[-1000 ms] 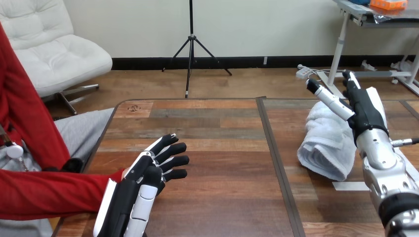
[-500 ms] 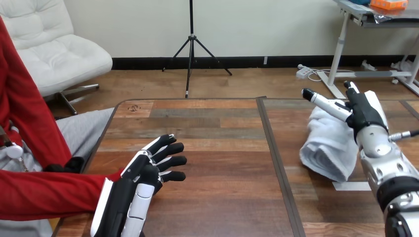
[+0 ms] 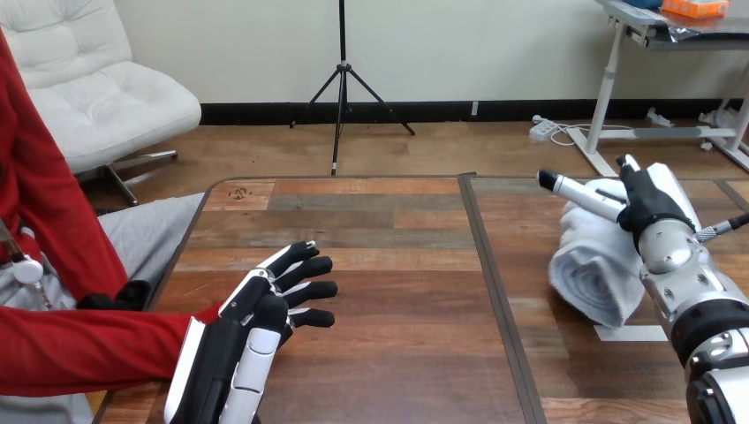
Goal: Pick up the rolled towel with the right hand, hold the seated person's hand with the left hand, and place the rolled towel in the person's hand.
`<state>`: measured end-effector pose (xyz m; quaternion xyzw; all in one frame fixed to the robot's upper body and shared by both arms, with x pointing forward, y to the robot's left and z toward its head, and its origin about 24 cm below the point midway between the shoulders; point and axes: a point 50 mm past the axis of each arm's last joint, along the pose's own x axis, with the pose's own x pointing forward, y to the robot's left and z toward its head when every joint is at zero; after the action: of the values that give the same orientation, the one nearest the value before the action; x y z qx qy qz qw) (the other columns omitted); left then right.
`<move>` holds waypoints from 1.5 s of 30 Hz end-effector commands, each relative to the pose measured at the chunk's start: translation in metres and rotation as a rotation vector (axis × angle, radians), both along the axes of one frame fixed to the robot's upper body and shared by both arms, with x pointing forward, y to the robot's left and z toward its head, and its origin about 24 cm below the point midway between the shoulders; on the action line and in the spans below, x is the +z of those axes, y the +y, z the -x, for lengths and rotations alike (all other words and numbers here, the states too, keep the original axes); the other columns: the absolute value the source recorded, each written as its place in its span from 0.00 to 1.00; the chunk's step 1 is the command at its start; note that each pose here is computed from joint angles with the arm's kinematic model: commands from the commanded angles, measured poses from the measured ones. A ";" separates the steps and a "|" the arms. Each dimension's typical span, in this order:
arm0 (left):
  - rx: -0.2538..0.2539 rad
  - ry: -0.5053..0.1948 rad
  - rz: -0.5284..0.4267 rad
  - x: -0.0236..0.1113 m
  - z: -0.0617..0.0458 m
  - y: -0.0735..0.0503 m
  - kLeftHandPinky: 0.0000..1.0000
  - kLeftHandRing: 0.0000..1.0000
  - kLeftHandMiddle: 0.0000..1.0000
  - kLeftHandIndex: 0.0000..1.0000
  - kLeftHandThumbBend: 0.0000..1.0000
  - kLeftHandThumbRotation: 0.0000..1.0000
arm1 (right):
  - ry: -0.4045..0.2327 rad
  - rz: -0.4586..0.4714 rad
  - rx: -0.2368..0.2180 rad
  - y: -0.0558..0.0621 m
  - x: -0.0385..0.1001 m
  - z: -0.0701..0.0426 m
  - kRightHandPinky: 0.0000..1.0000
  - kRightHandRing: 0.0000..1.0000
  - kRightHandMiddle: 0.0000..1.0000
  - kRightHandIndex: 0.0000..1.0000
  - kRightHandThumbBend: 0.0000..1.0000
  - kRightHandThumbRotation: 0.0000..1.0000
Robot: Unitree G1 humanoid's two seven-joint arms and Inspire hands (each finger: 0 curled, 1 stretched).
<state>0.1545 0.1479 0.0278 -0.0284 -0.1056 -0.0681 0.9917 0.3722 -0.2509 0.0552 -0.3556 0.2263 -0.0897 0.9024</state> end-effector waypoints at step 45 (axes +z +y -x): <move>0.007 -0.100 0.050 0.023 -0.006 -0.002 0.66 0.76 0.75 0.62 0.50 0.74 | 0.319 0.355 0.088 0.024 -0.015 0.004 1.00 1.00 1.00 1.00 1.00 0.71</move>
<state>0.1554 0.1477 0.0342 -0.0380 -0.1146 -0.0710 0.9901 0.3653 -0.2413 0.0399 -0.5010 0.3144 -0.0646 0.8037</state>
